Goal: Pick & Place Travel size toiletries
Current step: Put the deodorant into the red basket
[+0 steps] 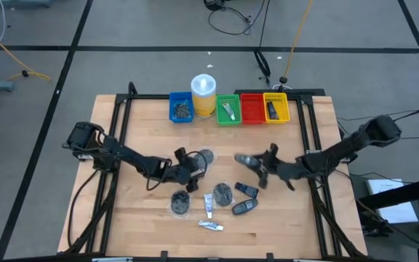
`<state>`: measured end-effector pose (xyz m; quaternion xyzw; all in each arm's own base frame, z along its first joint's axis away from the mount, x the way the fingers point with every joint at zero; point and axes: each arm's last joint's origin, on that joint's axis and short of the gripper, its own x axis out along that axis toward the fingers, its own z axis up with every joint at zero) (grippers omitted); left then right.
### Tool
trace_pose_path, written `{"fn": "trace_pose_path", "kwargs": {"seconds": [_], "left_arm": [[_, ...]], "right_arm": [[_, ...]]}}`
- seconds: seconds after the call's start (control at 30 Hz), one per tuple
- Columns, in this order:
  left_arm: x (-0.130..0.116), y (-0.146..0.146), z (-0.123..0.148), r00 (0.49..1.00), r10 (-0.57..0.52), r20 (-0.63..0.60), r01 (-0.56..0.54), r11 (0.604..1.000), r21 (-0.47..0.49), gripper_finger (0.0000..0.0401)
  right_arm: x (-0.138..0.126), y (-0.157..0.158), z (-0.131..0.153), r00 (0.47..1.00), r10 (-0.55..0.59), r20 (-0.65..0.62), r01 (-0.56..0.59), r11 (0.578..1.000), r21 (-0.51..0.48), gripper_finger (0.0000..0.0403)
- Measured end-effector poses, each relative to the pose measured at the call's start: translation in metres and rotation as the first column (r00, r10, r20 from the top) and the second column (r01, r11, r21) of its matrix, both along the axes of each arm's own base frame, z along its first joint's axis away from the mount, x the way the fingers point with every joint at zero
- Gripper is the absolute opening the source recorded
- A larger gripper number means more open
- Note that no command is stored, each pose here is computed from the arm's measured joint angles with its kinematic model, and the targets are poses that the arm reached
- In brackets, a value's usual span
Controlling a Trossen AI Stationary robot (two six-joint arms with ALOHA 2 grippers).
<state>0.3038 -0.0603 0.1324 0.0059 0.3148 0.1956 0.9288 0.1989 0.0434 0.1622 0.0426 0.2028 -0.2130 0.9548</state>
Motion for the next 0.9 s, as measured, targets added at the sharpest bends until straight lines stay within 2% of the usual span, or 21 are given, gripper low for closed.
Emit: {"fn": "trace_pose_path", "kwargs": {"seconds": [0.07,0.13,0.23,0.33,0.43,0.6,0.77,0.9], "left_arm": [[0.000,-0.001,0.002,0.998,0.047,0.033,-0.048,0.998,0.028,0.0257],[0.000,-0.003,0.003,0.996,0.071,0.050,-0.073,0.996,0.043,0.0257],[-0.001,-0.005,0.002,0.997,0.062,0.044,-0.065,0.996,0.055,0.0257],[-0.002,-0.008,0.002,0.998,0.052,0.039,-0.054,0.997,0.059,0.0257],[-0.003,-0.011,0.002,0.999,0.033,0.034,-0.035,0.997,0.071,0.0257],[-0.004,-0.017,0.002,0.999,0.011,0.032,-0.013,0.997,0.077,0.0257],[-0.005,-0.021,0.002,0.999,-0.001,0.036,-0.001,0.997,0.074,0.0257],[-0.005,-0.022,0.002,0.999,0.001,0.040,-0.004,0.997,0.074,0.0257]], "right_arm": [[0.015,-0.018,0.025,0.985,-0.170,-0.013,0.170,0.985,0.040,0.0207],[0.024,-0.041,0.046,0.953,-0.290,-0.089,0.296,0.954,0.054,0.0207],[0.035,-0.080,0.064,0.886,-0.412,-0.214,0.433,0.899,0.062,0.0207],[0.045,-0.122,0.069,0.813,-0.499,-0.300,0.541,0.838,0.072,0.0207],[0.052,-0.161,0.062,0.750,-0.553,-0.363,0.610,0.791,0.055,0.0213],[0.061,-0.208,0.044,0.690,-0.597,-0.409,0.678,0.731,0.077,0.0214],[0.061,-0.231,0.020,0.637,-0.636,-0.436,0.734,0.674,0.088,0.0218],[0.065,-0.239,0.010,0.635,-0.646,-0.424,0.740,0.666,0.093,0.0220]]}}
